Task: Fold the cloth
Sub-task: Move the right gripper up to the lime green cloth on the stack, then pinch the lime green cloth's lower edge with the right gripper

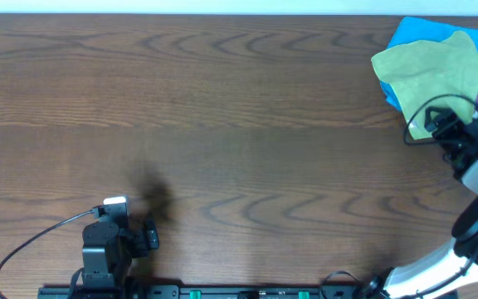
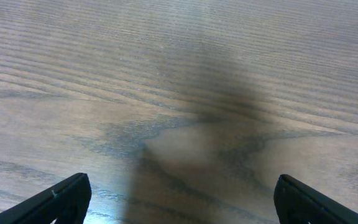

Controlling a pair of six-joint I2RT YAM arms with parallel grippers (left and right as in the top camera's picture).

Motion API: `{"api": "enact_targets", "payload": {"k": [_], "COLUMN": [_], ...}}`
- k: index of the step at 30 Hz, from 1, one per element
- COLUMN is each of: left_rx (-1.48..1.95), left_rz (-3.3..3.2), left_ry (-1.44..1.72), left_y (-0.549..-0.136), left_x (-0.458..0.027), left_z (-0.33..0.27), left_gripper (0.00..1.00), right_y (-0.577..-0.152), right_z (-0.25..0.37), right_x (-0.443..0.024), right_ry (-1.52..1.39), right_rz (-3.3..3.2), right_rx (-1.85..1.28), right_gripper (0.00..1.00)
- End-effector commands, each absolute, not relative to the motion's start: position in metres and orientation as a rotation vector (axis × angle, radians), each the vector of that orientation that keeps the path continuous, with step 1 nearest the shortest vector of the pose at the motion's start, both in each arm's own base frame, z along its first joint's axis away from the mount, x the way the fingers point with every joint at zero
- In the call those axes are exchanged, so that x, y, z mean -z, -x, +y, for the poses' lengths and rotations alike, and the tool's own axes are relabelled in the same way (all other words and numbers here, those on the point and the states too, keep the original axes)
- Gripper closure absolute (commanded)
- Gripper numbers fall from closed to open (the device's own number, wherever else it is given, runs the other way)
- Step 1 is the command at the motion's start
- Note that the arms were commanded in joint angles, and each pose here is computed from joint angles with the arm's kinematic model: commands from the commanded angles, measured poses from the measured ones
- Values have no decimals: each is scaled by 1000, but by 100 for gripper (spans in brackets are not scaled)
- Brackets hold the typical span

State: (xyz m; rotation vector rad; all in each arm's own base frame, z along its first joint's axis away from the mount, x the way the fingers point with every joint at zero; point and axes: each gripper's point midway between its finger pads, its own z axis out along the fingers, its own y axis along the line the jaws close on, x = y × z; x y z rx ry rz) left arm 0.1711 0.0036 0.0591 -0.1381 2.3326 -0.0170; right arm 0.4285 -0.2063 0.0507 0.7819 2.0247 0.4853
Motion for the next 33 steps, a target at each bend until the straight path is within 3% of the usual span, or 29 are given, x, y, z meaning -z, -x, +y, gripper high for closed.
{"api": "enact_targets", "payload": {"k": [1, 3, 4, 5, 8, 10, 11, 12, 19, 26, 33], "left_rx": [-2, -2, -3, -3, -2, -3, -2, -2, -3, -2, -2], "left_rz": [2396, 2396, 2396, 2396, 2396, 2396, 2396, 2396, 2396, 2396, 2396], "left_ry": [138, 138, 138, 138, 138, 138, 138, 138, 138, 138, 138], "left_y": [-162, -162, -162, -162, -162, -162, -162, -162, -162, -162, -162], "left_x": [-39, -39, -39, -39, -39, -39, -39, -39, -39, -39, -39], "left_z": [5, 5, 6, 6, 5, 6, 5, 5, 6, 5, 5], "left_gripper": [5, 5, 5, 5, 5, 5, 5, 5, 5, 5, 5], "right_y": [-446, -451, -452, -452, -454, -454, -454, -454, -459, -458, -402], "right_z": [-191, -185, -182, -181, -178, -178, -177, -177, -158, -140, -174], "right_x": [-50, -45, -41, -38, -37, -38, -37, -37, -52, -112, -146], "right_ry": [-743, -742, -744, -749, -761, -802, -819, -822, -740, -671, -992], "right_rz": [2039, 2053, 2062, 2070, 2072, 2059, 2055, 2056, 2041, 1975, 2036], "right_rx": [-533, -537, -533, -524, -534, -561, -572, -575, -715, -837, -430], "right_gripper": [36, 34, 23, 22, 45, 81, 94, 99, 99, 99, 98]}}
